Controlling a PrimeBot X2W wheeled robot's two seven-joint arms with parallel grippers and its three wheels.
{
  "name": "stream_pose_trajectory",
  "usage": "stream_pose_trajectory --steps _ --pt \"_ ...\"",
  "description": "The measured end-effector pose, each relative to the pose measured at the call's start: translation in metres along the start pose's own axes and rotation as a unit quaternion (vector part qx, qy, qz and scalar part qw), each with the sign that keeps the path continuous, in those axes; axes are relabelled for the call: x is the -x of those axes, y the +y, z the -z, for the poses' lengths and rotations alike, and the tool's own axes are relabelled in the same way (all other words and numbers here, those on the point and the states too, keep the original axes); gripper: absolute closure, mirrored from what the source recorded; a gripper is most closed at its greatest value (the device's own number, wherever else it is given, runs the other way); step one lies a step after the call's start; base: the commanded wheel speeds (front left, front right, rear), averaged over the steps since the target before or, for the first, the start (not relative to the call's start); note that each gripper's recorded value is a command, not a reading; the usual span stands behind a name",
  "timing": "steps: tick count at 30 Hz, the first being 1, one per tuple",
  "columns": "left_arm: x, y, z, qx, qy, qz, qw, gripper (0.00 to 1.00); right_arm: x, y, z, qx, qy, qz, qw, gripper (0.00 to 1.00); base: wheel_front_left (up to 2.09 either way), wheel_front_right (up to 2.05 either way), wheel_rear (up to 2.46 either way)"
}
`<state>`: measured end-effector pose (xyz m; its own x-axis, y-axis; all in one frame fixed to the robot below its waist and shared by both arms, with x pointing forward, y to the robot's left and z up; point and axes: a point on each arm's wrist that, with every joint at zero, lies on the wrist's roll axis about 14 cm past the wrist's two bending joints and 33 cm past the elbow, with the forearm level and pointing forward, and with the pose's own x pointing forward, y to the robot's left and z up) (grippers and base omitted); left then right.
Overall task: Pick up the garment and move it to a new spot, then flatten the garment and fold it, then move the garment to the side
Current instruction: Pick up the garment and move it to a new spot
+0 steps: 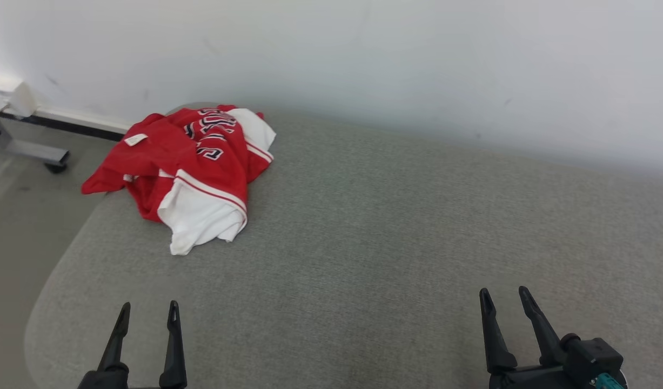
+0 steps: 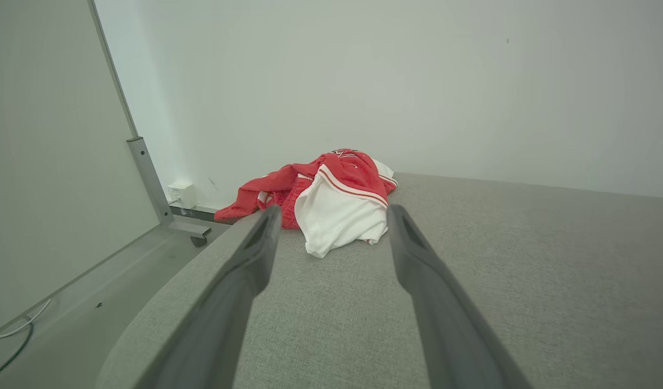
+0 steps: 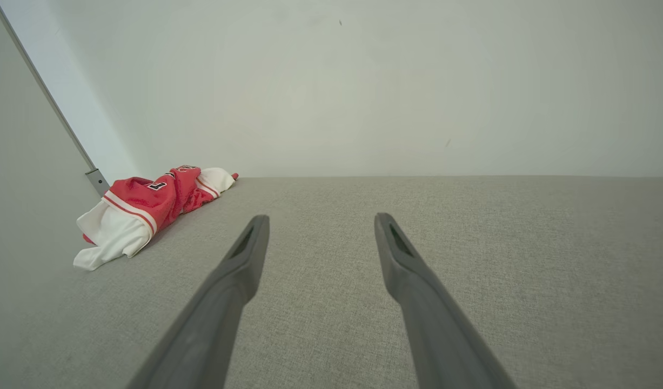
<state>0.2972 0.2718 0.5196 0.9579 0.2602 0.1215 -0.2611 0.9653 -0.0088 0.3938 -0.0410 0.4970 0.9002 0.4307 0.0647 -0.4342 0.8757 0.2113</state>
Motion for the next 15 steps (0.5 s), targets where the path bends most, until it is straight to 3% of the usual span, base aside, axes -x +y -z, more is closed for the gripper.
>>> stream_pose_trajectory --steps 11,15 --pt "0.052 0.076 -0.001 -0.019 0.009 -0.132 0.991 0.00 -0.031 0.073 0.020 0.001 0.027 -0.118 0.993 0.00 0.00 0.00 0.00" --pt "0.065 0.090 -0.003 -0.023 0.011 -0.167 0.986 0.00 -0.040 0.088 0.025 0.004 0.032 -0.146 0.989 0.00 0.00 0.00 0.00"
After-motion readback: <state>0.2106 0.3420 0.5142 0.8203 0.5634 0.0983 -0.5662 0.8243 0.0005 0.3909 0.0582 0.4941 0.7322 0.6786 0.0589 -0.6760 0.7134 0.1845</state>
